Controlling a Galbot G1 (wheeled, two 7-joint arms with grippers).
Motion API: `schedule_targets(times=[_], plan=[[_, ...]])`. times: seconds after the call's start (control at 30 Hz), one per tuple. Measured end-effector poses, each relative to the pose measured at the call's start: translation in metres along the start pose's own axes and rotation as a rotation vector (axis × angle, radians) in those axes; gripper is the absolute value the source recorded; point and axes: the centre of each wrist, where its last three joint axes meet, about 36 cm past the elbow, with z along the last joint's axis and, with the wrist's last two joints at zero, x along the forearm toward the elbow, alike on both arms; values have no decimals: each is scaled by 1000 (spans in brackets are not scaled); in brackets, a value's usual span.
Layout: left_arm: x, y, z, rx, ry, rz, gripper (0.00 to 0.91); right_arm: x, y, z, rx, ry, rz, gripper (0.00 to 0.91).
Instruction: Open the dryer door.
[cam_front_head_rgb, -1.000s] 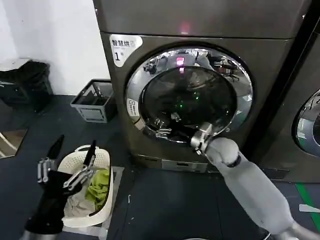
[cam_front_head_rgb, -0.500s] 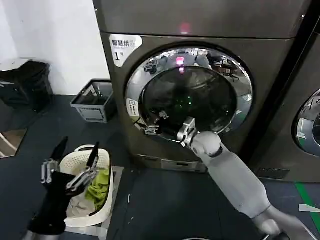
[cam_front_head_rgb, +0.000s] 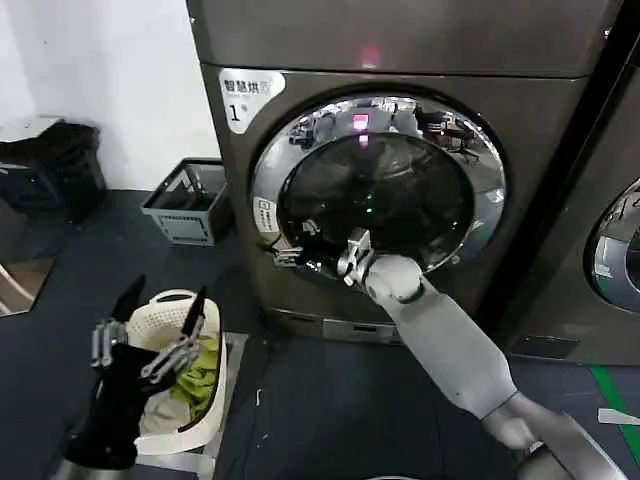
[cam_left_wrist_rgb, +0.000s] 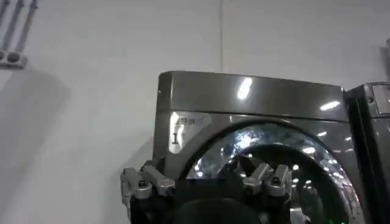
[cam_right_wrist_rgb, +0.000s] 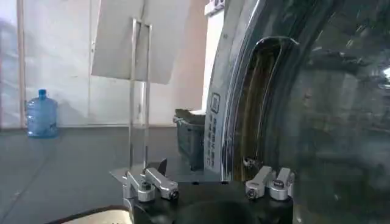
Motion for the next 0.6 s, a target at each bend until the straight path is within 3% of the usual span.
schedule_targets(times=[0.3,0.6], plan=[[-10,10,-5,48,-32,-6,907,20,3,-3,-25,11,-115,907],[-39,54,21,146,133,-38,907,63,9,-7,-11,19,-296,907]])
